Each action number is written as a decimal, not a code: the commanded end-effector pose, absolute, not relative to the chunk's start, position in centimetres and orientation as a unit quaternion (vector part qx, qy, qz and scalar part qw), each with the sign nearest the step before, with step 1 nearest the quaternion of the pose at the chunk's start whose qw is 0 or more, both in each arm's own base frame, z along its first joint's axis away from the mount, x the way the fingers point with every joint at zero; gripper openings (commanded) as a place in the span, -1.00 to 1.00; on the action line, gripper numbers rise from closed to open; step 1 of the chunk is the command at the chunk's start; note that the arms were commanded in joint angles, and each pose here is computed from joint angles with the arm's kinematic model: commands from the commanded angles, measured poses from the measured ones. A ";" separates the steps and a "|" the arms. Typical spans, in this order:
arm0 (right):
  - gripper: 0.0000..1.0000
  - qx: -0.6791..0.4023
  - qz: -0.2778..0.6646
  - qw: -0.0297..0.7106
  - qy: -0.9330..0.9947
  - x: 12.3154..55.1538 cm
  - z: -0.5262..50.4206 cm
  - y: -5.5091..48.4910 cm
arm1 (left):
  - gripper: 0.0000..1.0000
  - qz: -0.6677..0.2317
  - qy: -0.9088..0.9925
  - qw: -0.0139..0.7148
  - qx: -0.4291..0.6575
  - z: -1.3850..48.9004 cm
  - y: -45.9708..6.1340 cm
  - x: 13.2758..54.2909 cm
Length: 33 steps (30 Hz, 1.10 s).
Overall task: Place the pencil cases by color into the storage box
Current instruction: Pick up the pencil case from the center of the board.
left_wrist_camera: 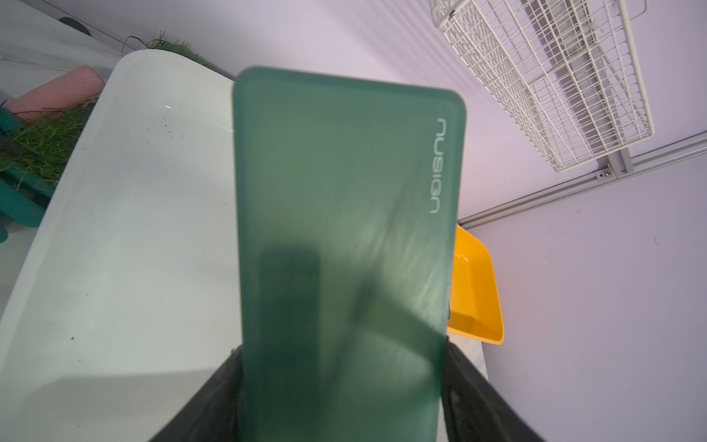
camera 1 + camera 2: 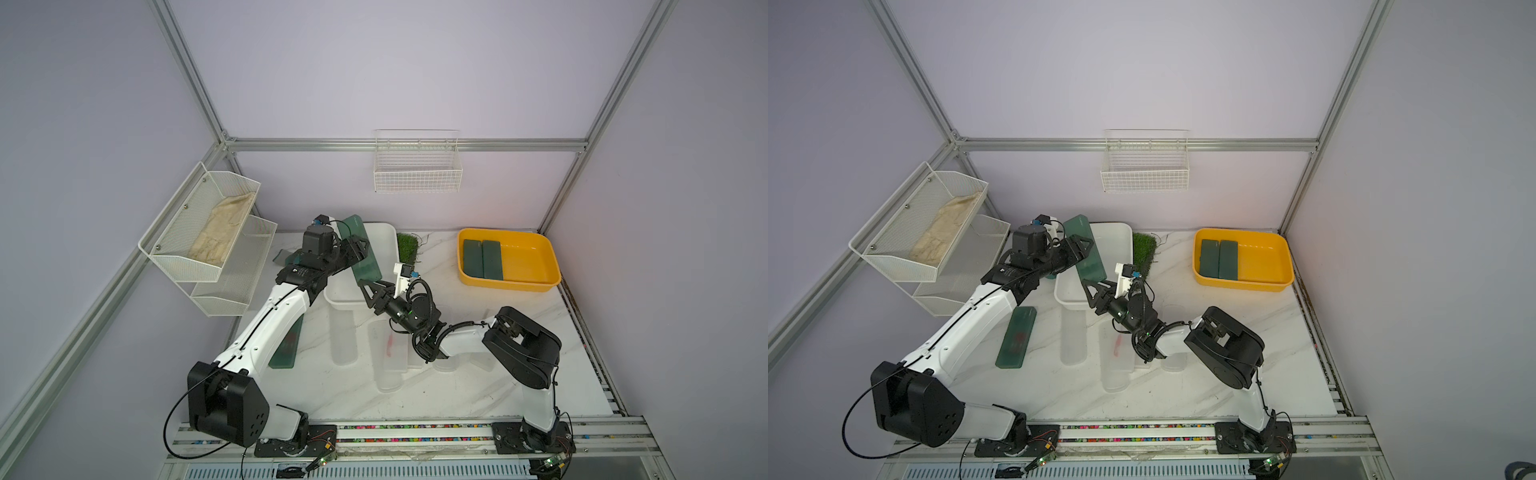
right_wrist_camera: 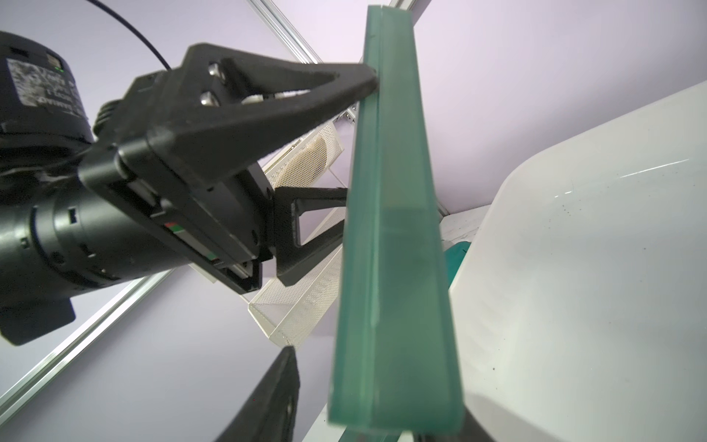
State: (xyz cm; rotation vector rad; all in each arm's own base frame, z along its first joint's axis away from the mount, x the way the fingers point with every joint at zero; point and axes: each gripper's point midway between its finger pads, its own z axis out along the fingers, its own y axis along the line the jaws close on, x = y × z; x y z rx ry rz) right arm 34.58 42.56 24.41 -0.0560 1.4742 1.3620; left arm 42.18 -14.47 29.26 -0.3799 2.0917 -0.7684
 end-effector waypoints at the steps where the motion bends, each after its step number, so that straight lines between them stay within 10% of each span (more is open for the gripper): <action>1: -0.13 -0.015 0.585 0.559 0.588 35.0 26.4 42.3 | 0.39 -0.339 0.813 0.453 -0.140 31.9 -15.0 41.5; 12: -0.49 -0.007 0.580 0.574 0.577 34.9 28.0 41.2 | 0.54 -0.350 0.803 0.462 -0.137 32.2 -14.8 40.7; 33: -0.55 0.075 0.517 0.545 0.656 33.4 27.3 34.7 | 1.00 -0.328 0.797 0.497 -0.100 33.7 -13.7 38.4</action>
